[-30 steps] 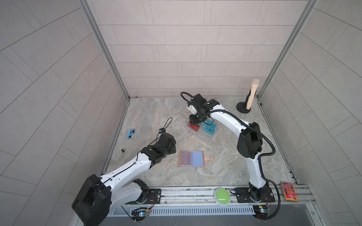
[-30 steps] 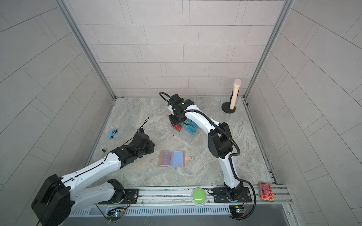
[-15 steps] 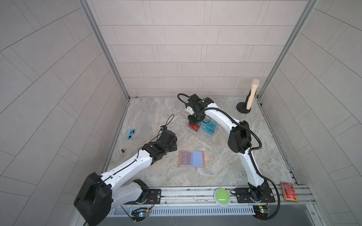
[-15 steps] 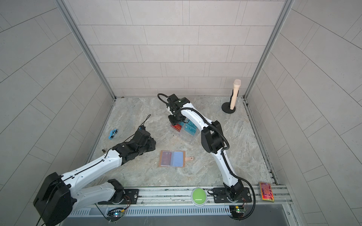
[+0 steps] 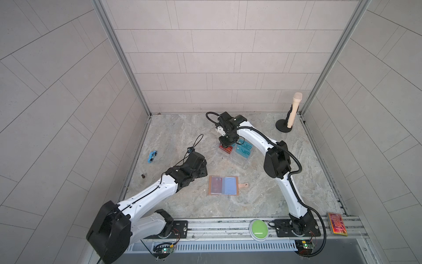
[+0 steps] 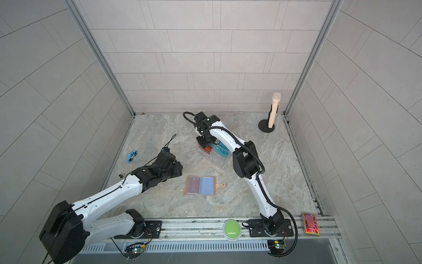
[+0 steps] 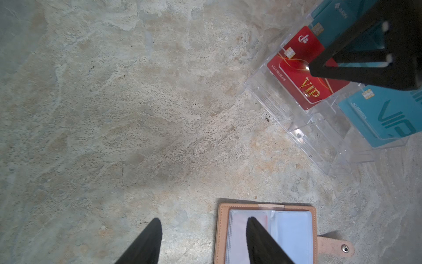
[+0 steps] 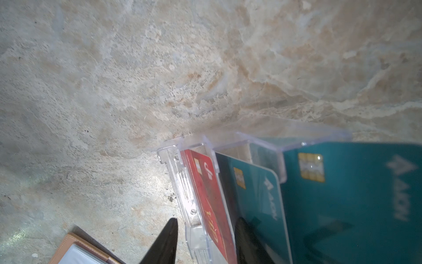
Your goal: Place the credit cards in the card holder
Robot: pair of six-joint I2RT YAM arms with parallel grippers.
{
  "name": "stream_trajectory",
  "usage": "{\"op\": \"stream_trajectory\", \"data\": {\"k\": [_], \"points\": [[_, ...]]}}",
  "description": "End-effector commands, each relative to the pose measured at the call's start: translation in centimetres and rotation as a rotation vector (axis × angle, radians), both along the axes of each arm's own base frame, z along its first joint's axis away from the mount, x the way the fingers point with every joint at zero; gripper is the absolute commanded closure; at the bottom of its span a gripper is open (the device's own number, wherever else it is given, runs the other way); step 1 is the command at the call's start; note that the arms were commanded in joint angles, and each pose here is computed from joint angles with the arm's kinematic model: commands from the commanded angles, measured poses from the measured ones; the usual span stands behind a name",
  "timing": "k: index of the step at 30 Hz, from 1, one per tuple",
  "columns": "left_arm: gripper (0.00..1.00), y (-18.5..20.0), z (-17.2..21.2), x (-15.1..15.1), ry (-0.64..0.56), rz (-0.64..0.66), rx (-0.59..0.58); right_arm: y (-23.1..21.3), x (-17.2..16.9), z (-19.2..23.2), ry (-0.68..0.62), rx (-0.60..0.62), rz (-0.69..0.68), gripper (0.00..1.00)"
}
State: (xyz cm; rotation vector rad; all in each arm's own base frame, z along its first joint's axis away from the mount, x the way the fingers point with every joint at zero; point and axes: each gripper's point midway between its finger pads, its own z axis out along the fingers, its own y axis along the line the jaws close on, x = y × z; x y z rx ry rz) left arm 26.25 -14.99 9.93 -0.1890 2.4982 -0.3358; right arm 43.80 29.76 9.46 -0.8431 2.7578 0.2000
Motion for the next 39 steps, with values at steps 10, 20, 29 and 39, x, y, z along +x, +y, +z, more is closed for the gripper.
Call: {"op": "stream_trajectory", "data": {"k": [10,20,29,39], "points": [[0.38,0.0,-0.8,-0.1,0.046,-0.011,0.027,1.1,-0.9,-0.9,0.036,0.01,0.051,0.79],[0.39,0.2,-1.0,-0.2,0.062,-0.004,0.045,0.5,-0.5,-0.5,0.008,-0.026,0.057,0.89],[0.39,0.1,0.0,0.0,0.053,-0.007,0.043,-0.5,0.2,1.6,-0.036,-0.024,0.074,0.96],[0.4,-0.7,2.2,-0.2,0.025,-0.021,-0.03,-0.8,-0.5,8.3,-0.107,0.084,0.063,1.0]]}}
